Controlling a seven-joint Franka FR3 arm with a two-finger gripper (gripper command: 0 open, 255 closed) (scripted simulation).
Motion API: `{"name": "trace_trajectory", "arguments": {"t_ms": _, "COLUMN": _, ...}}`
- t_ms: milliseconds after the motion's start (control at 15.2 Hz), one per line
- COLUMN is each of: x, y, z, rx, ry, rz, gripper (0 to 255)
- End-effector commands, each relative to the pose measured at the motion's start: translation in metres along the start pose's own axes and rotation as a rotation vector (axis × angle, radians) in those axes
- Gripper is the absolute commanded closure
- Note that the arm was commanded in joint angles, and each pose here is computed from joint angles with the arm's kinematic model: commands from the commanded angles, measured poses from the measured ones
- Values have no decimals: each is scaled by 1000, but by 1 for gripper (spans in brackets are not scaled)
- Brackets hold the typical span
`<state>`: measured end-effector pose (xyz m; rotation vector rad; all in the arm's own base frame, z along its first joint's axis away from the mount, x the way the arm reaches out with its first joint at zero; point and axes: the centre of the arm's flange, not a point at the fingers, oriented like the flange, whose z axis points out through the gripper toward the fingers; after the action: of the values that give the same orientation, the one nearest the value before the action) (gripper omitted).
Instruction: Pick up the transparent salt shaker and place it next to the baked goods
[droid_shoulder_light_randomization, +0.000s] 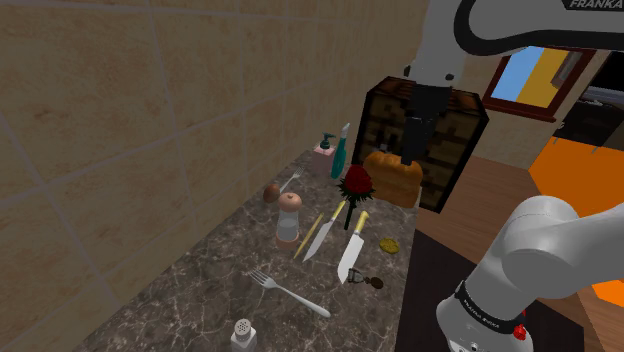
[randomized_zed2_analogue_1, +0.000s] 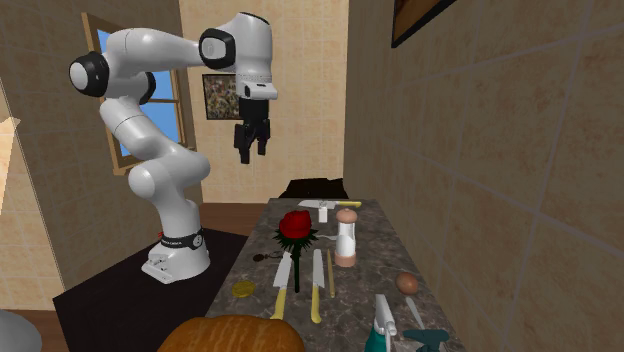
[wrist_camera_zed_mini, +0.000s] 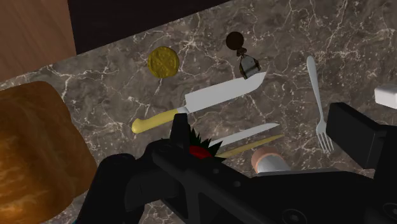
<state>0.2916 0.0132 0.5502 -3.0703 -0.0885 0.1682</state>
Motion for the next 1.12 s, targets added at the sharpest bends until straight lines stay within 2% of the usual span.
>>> {"name": "trace_trajectory", "arguments": {"t_ms": 0, "x": 0, "y": 0, "z": 0, "rx": 0, "ry": 0, "rz": 0, "gripper": 0}}
{"name": "trace_trajectory", "arguments": {"t_ms": 1056, "x": 147, "y": -74, "z": 107, "rx": 68, "ry": 99, "rz": 56, "gripper": 0}}
